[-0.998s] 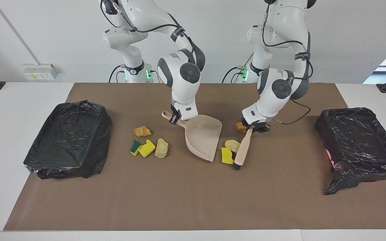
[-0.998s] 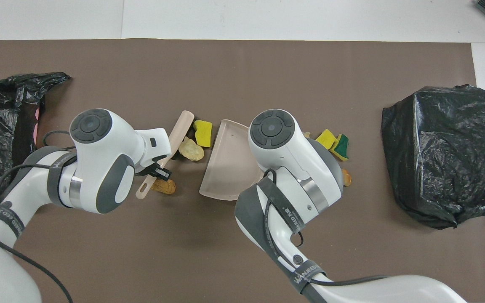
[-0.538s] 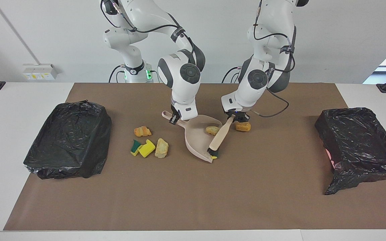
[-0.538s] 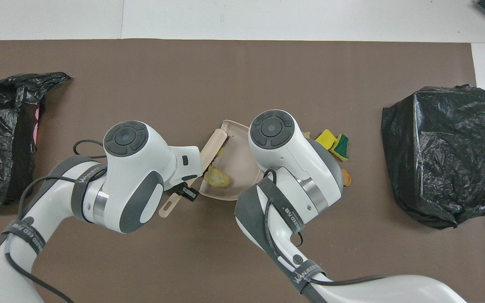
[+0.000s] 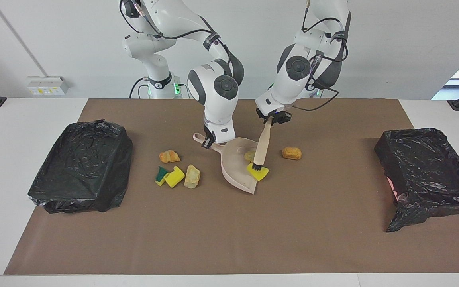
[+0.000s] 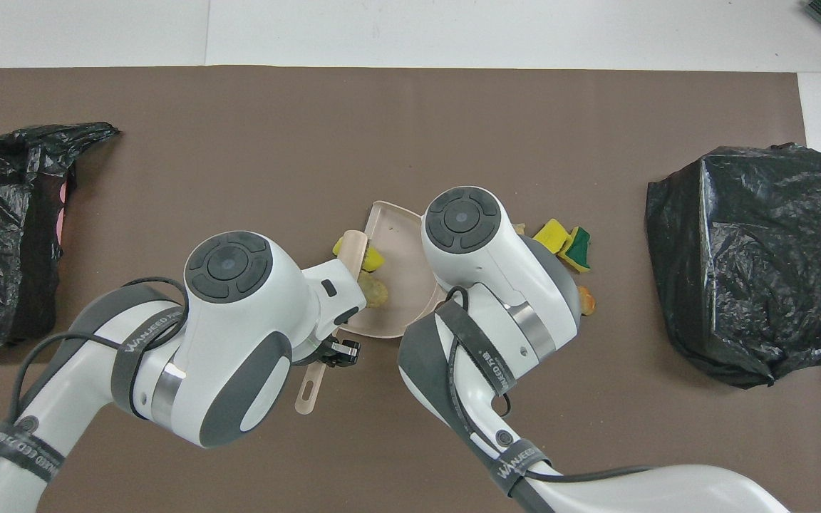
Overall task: Sweep and dump trash in bin
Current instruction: 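Sweep the crusts and sponges into the dustpan with the left gripper's brush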
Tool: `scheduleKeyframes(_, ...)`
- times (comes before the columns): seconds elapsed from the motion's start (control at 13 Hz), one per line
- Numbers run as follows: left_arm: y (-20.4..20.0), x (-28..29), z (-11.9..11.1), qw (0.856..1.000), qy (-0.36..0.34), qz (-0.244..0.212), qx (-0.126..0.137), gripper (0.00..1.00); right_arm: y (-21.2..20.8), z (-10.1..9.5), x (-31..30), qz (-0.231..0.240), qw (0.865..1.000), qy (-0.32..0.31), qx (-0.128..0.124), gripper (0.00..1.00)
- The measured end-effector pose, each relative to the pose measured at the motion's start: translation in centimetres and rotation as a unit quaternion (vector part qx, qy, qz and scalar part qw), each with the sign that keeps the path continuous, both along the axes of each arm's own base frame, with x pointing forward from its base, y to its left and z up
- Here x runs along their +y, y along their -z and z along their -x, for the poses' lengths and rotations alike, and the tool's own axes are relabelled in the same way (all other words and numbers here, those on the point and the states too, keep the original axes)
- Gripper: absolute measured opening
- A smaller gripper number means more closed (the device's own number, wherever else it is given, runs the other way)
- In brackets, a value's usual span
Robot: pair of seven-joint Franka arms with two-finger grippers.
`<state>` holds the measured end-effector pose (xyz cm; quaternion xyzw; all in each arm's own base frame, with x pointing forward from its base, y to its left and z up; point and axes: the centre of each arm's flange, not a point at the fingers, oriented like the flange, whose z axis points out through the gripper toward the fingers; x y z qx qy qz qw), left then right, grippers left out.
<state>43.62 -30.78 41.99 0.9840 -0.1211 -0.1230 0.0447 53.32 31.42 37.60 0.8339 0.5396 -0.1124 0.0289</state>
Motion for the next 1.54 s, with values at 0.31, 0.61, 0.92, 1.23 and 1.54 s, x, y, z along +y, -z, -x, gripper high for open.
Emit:
scheduleKeyframes(0.31,-0.5,2.2,0.3,0.996,-0.07,-0.052,0.024,0.26,1.1,0.5,-0.1,-0.017,1.0,0.015,0.018,0.32)
scheduleKeyframes(0.61,-0.7,6.3,0.2,0.981,-0.154,-0.112,0.031,0.26,1.3,0.7,0.2,-0.021,1.0,0.014,0.017,0.32)
scheduleKeyframes(0.92,1.6,8.6,2.6,0.946,-0.278,-0.165,0.021,0.26,1.5,0.8,0.4,-0.023,1.0,0.01,0.015,0.32)
scheduleKeyframes(1.23,4.2,8.8,3.5,0.925,-0.344,-0.16,-0.003,0.26,1.5,0.8,0.4,-0.024,1.0,0.008,0.014,0.32)
scheduleKeyframes(1.54,7.0,7.0,2.8,0.935,-0.336,-0.109,0.01,0.26,1.5,0.8,0.4,-0.024,1.0,0.008,0.014,0.32)
